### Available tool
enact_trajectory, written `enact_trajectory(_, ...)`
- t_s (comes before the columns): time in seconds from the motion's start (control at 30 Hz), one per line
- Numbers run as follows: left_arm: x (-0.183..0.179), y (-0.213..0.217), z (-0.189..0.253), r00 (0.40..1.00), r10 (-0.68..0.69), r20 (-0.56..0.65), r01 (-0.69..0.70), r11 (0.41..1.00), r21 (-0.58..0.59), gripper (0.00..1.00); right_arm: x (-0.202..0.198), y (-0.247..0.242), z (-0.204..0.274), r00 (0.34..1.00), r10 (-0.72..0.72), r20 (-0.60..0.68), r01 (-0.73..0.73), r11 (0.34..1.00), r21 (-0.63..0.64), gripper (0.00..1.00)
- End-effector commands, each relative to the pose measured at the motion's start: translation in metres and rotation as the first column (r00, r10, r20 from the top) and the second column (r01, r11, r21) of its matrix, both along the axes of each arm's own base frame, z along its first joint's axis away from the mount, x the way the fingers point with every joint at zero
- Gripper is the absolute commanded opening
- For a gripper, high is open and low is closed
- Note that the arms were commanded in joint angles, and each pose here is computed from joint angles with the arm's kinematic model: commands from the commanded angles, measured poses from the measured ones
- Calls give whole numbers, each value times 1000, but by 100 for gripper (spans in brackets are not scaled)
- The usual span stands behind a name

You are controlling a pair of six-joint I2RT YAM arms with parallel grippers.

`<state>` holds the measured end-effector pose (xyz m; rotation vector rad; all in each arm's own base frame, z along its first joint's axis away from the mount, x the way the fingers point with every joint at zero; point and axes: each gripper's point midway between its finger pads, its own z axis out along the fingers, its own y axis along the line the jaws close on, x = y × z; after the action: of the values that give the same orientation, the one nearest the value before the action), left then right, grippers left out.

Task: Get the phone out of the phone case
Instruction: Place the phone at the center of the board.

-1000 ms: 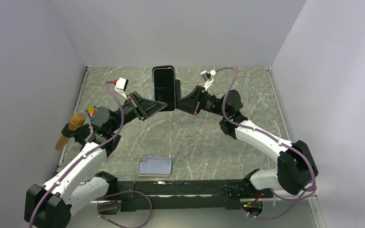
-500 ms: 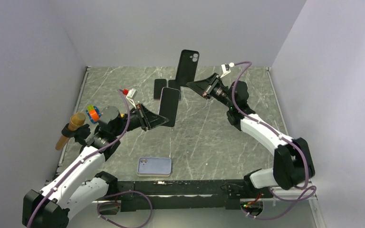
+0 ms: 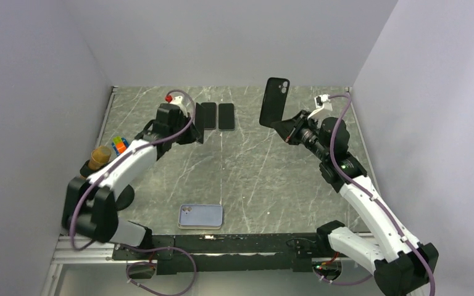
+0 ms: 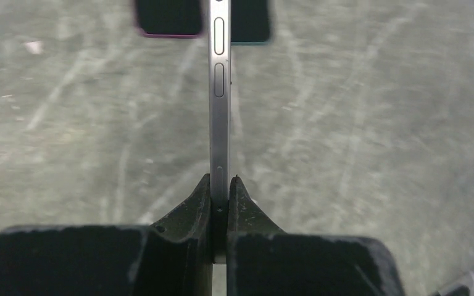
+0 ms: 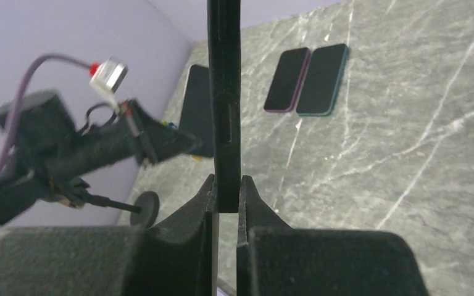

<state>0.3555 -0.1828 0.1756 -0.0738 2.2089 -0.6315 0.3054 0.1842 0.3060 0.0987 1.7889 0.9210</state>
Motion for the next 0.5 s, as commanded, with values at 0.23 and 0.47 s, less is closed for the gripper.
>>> enact_trajectory(0.23, 111, 68, -70, 983, 64, -170, -32, 982, 186, 0, -30, -4, -31, 998, 63, -28, -64, 997, -43, 0)
enact_trajectory(0.47, 137, 64, -89, 974, -22, -226, 42, 995, 87, 0, -36, -4, -47, 996, 72, -52, -74, 996, -43, 0)
